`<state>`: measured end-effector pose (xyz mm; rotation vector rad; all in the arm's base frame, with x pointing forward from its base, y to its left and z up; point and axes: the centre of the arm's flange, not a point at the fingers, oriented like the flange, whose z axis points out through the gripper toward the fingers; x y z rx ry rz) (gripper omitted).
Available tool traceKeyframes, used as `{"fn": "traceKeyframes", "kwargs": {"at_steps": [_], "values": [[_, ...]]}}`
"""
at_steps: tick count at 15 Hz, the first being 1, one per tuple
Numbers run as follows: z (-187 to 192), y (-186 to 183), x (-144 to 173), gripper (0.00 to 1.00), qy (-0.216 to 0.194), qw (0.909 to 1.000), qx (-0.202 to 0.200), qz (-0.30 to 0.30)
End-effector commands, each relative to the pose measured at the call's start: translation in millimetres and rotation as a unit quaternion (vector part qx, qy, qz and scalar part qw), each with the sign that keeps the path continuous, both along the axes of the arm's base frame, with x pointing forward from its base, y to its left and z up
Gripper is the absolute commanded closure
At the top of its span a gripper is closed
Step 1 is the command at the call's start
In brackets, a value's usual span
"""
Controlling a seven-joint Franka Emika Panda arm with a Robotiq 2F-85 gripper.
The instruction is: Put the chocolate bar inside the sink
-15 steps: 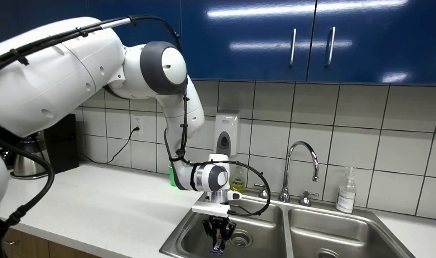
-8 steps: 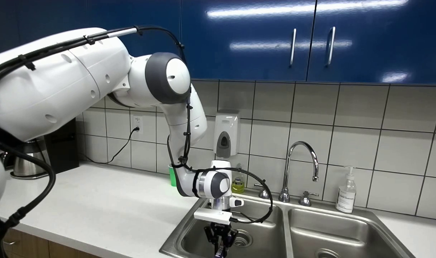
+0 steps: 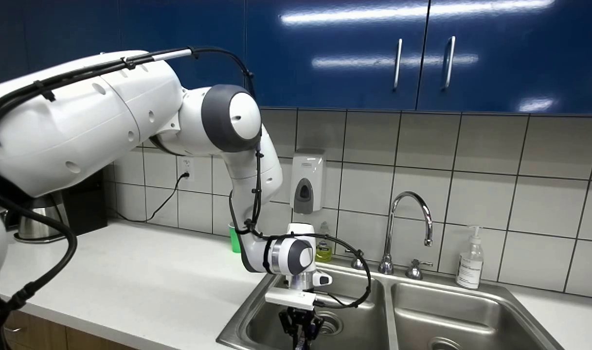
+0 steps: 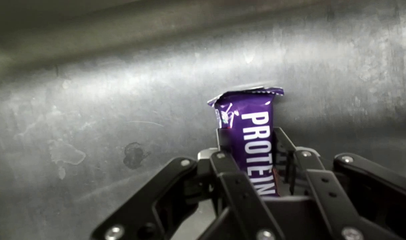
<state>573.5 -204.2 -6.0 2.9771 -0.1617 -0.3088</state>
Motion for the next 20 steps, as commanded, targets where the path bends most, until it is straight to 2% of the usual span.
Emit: {"fn": "traceKeyframes", "kwargs": {"at_steps": [1,5,6,12,20], "values": [[-6,-6,10,0.90,0.005,1.0000,0.006,-0.004],[-13,-3,10,0.90,0.009,0.9999,0.008,-0.003],[-14,-3,10,0.46,0.010,0.9999,0.008,-0.003],[-2,0,8,0.02,0.006,1.0000,0.005,-0.002],[29,5,9,0.00,-0.013,0.9999,-0.003,0.000]]}}
